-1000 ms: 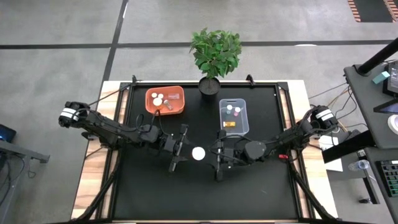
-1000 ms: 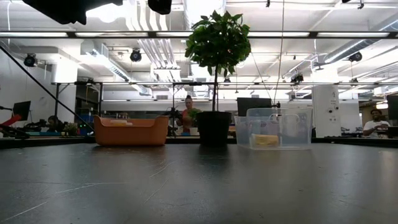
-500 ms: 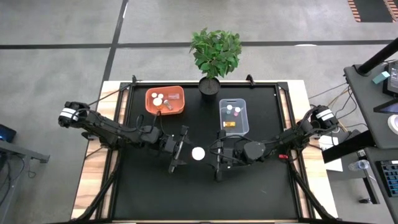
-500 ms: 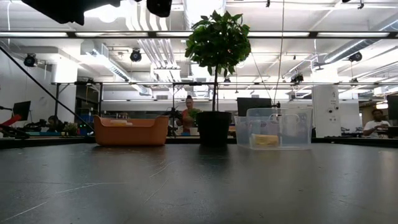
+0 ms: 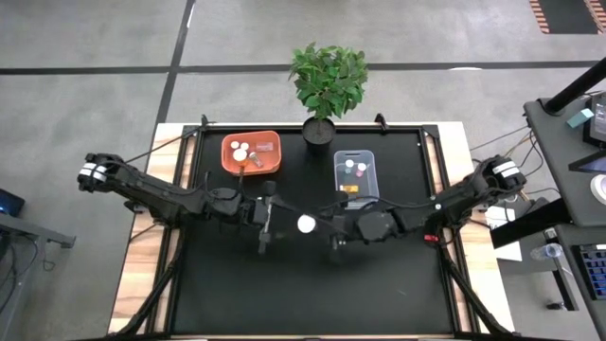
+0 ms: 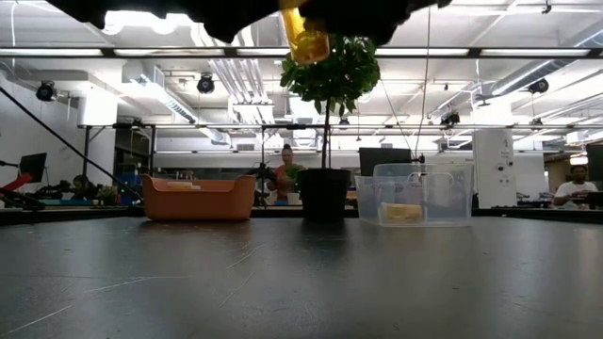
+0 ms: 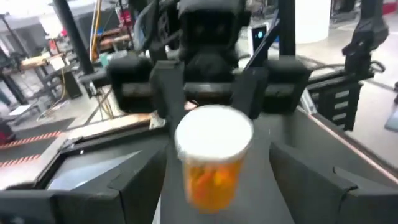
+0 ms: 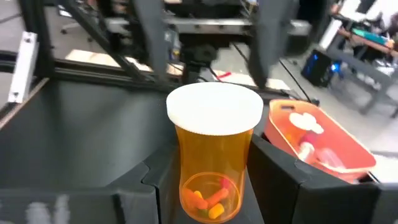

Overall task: Pick and place medicine bottles into bin by pill shape (circle, oval)
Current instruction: Put the orange tablet pill bottle into the orange bin

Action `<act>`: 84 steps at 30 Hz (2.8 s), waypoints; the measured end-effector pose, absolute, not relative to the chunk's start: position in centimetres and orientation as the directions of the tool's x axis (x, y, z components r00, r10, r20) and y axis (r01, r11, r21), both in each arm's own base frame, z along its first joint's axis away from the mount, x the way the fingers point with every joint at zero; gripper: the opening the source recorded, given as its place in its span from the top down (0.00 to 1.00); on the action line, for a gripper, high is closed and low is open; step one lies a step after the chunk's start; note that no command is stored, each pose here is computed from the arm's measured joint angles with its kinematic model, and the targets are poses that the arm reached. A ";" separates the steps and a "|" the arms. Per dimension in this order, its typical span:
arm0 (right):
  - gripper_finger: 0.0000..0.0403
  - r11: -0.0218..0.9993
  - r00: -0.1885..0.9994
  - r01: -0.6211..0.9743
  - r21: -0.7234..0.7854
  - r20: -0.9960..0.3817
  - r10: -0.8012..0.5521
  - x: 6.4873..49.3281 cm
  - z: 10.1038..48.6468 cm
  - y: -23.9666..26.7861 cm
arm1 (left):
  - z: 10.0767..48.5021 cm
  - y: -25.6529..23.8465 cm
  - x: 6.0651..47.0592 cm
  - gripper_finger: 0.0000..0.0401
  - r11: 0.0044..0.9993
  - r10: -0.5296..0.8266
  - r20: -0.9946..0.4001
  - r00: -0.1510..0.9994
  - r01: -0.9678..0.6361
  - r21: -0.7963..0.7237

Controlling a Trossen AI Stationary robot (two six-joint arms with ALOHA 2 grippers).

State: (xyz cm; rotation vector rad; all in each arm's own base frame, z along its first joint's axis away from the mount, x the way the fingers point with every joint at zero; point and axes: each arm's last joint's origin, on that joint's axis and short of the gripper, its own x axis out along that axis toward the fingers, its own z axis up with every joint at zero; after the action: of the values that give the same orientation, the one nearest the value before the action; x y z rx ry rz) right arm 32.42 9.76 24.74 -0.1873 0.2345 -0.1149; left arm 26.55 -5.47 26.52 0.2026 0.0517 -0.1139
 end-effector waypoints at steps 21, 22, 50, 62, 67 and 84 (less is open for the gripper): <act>0.61 0.977 0.944 0.145 -0.155 -0.273 -0.184 33.1 23.7 8.3 | 24.6 -4.8 29.0 0.34 0.973 0.014 -0.035 0.999 -0.005 0.230; 0.61 0.977 0.944 0.146 -0.152 -0.273 -0.184 33.1 23.7 8.3 | 24.5 -4.7 29.1 0.34 0.973 0.016 -0.037 0.999 -0.007 0.231; 0.59 0.978 0.943 0.159 -0.132 -0.273 -0.190 33.1 23.7 8.1 | 24.1 -4.5 29.5 0.51 0.968 0.023 -0.036 0.999 -0.013 0.249; 0.39 0.976 0.937 0.164 -0.144 -0.287 -0.200 33.0 23.6 8.0 | 23.8 -4.3 29.5 0.52 0.961 0.108 -0.053 0.993 -0.091 0.262; 0.33 0.968 0.922 0.208 -0.140 -0.302 -0.242 32.5 24.0 7.7 | 23.7 -3.8 29.3 0.52 0.948 0.191 -0.088 0.978 -0.161 0.274; 0.35 0.961 0.884 0.244 -0.130 -0.378 -0.276 28.1 27.2 6.3 | 22.4 -0.8 29.0 0.52 0.893 0.432 -0.207 0.878 -0.385 0.232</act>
State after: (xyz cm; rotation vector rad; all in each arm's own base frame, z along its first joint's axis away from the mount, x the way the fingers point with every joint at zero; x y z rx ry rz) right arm 28.13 6.34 27.17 -0.0797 0.4051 -0.2706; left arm 29.01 -0.79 22.36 0.1868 0.2587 0.4289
